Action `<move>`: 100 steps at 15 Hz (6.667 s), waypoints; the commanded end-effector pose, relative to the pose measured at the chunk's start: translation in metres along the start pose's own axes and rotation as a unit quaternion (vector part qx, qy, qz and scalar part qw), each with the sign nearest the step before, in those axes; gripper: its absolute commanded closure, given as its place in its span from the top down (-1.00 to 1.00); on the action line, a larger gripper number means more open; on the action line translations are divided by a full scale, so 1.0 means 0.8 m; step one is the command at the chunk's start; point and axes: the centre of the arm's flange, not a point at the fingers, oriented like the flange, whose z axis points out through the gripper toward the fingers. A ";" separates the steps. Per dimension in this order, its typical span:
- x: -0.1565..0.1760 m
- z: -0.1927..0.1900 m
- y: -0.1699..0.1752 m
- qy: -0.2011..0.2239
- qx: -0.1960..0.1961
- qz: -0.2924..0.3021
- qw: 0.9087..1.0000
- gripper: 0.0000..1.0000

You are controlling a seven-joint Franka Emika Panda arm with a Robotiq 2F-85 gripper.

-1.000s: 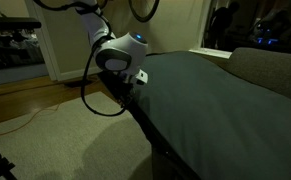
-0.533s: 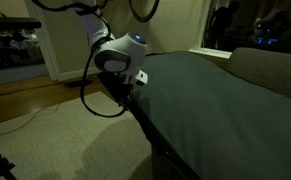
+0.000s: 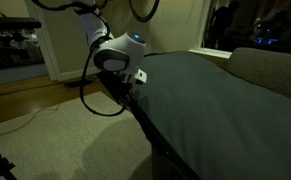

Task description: Close the zip

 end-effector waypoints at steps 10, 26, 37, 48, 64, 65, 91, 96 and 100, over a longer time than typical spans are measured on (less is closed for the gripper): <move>-0.011 -0.054 0.057 0.042 -0.032 0.035 0.998 -0.92; -0.079 -0.132 0.178 0.056 -0.062 0.119 0.989 -0.93; -0.106 -0.144 0.219 0.062 -0.064 0.153 0.984 -0.93; -0.120 -0.151 0.256 0.060 -0.068 0.177 0.980 -0.93; -0.113 -0.176 0.290 0.065 -0.067 0.191 0.977 -0.93; -0.115 -0.175 0.291 0.066 -0.066 0.193 0.977 -0.93; -0.169 -0.270 0.382 0.084 -0.060 0.194 0.976 0.67; -0.169 -0.268 0.381 0.082 -0.060 0.194 0.976 0.93; -0.163 -0.261 0.372 0.070 -0.055 0.188 0.978 1.00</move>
